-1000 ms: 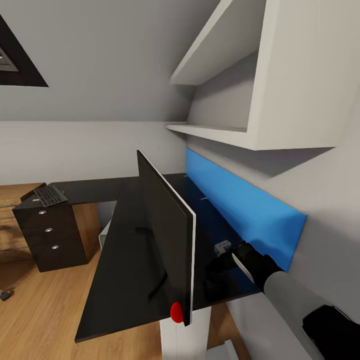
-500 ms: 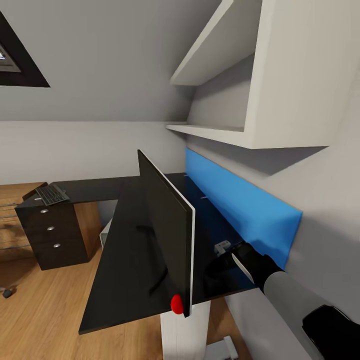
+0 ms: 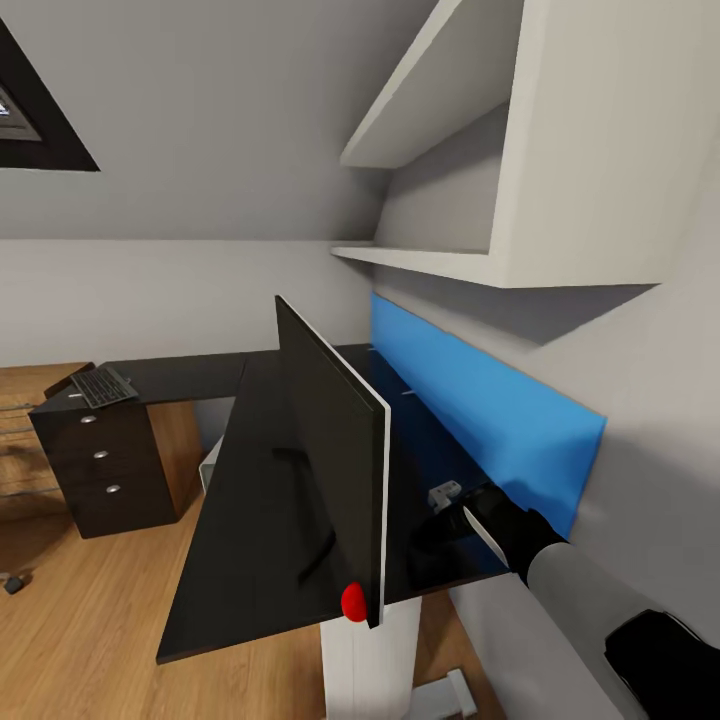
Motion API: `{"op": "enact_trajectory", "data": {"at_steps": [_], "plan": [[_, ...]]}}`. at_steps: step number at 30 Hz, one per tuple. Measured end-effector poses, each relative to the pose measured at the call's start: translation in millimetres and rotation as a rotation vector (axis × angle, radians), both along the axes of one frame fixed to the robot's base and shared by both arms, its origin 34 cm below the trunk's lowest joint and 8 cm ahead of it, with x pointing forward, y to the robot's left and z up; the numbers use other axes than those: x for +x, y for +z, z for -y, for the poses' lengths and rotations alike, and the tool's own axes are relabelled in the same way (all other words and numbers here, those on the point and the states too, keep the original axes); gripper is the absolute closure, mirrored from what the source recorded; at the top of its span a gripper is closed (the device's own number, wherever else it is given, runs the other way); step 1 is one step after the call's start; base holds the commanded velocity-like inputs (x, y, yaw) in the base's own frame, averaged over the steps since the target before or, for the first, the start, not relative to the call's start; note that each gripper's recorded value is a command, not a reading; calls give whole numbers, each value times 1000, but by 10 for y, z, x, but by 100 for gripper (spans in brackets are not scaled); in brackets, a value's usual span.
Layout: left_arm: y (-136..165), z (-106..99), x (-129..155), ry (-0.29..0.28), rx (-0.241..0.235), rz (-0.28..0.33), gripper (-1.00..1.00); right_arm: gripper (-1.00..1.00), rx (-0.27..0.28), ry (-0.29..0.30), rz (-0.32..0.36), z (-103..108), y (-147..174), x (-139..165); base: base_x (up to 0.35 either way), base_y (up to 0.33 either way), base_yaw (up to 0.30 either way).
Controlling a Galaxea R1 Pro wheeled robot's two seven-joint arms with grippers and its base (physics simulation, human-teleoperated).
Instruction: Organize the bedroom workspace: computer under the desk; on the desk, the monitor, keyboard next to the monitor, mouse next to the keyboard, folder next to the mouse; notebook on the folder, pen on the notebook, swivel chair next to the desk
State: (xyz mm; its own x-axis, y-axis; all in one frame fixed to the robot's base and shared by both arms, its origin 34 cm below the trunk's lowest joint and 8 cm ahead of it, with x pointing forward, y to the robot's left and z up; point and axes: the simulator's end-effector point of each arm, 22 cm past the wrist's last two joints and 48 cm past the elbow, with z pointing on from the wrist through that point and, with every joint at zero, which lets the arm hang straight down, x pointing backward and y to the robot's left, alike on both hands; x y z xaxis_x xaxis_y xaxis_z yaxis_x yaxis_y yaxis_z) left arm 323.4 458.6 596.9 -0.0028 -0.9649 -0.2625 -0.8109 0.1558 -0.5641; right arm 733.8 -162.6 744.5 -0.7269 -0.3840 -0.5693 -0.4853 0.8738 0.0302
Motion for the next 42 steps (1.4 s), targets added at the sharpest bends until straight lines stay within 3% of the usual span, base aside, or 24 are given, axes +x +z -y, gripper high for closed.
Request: {"op": "enact_trajectory", "data": {"at_steps": [16,17,42], "plan": [[-77,2,8,-2,1,6,-100,-100,2,-2,2,4,-88,-4,0,0,0],[-76,2,9,-3,1,6,-100,100,2,-2,2,4,-87,-3,0,0,0],[-66,7,56,-12,13,10,-100,100,5,-3,3,7,-81,2,0,0,0]]}}
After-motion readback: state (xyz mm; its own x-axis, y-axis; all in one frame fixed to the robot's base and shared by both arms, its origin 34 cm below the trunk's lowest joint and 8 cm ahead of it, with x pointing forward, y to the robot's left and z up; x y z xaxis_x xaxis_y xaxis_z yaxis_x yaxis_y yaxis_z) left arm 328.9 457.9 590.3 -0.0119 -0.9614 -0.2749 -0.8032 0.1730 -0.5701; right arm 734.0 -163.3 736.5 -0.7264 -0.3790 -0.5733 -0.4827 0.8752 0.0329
